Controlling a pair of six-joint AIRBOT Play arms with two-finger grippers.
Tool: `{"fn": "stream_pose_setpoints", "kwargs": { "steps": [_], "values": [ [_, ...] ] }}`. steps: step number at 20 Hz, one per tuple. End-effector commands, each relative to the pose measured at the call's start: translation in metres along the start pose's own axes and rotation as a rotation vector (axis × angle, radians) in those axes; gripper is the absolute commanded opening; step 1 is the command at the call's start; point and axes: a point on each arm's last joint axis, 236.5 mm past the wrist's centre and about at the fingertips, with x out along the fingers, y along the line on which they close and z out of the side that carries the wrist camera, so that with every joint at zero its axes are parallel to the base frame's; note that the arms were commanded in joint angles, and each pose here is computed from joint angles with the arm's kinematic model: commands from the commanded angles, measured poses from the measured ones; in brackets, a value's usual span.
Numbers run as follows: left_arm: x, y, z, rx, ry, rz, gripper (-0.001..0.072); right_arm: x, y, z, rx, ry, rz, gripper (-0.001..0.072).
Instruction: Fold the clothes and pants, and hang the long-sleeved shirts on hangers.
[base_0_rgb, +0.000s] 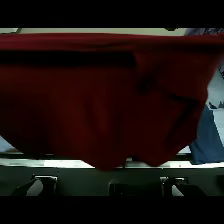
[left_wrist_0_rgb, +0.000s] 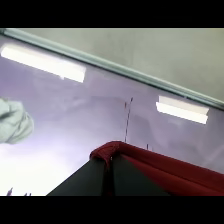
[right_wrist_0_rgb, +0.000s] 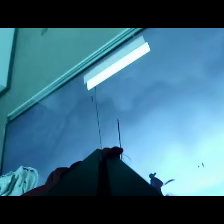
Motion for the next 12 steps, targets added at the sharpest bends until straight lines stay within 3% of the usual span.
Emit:
{"fn": "stream_pose_setpoints", "kwargs": {
  "steps": [1, 8, 12],
  "values": [
    [0.103, 0.038, -0.045, -0.049, 0.219, -0.006, 0.0013, 0.117, -0.027, -0.011, 0.000, 0.169, -0.057, 0.0029],
    [0.330, 0.095, -0.170, -0.099, 0.466, 0.033, 0.0013, 0.395, -0.124, -0.137, 0.031, 0.424, -0.195, 0.0029],
    [0.391, 0.103, -0.228, -0.110, 0.535, 0.040, 0.0013, 0.465, -0.140, -0.199, 0.173, 0.461, -0.162, 0.0030]
  ]
}}
